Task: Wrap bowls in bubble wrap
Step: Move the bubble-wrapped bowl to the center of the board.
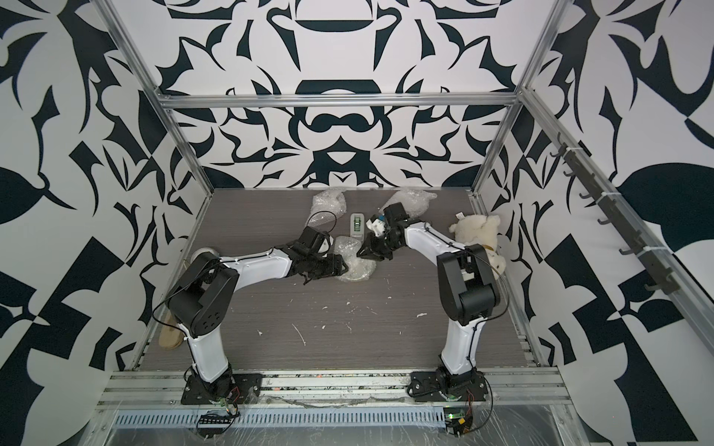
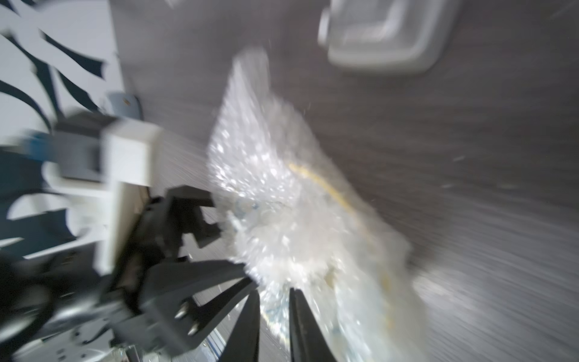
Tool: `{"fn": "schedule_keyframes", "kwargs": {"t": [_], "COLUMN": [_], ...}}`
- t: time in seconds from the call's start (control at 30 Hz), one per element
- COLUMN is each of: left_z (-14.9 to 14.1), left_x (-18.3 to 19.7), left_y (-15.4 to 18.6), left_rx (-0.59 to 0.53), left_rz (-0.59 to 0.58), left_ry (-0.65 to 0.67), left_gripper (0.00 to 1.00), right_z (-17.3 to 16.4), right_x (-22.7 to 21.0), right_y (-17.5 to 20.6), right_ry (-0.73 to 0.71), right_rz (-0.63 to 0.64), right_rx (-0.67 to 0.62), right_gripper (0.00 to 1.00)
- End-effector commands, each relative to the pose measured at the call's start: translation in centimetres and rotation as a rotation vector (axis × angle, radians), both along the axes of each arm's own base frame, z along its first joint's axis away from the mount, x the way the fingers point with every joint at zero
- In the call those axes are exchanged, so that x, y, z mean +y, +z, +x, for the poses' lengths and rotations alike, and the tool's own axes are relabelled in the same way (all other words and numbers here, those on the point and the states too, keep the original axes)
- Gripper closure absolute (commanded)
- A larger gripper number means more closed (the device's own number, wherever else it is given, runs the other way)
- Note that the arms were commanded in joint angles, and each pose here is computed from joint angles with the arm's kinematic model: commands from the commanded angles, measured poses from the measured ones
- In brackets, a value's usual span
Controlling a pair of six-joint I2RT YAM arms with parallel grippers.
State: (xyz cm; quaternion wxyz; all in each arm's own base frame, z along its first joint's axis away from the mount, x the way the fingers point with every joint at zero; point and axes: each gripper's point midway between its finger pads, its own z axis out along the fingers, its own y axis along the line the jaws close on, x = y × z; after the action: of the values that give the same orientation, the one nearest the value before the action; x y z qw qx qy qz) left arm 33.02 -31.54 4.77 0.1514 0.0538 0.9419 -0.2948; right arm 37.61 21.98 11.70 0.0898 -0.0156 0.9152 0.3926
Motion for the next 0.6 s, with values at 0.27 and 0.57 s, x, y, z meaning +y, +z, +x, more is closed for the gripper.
{"fn": "schedule_keyframes", "kwargs": {"t": [0.27,0.57], "left_z": [0.3,0.5], "left_x": [1.0,3.3], "left_y": [-0.7,-1.0], "left_rx": [0.007,0.015], "left_rz": [0.073,0.103], "left_ry": [-0.001,0.07], "left_gripper": [0.27,0.26], "right_z": [3.3,0.1], "right_x": [-2.7,3.1], "right_y": [-2.4,-4.4], "right_ry": [-0.042,0.072], "right_rz": [-0.092,-0.009], "right_rx": [-0.036,0.025], "right_gripper": [0.69,0.67]}}
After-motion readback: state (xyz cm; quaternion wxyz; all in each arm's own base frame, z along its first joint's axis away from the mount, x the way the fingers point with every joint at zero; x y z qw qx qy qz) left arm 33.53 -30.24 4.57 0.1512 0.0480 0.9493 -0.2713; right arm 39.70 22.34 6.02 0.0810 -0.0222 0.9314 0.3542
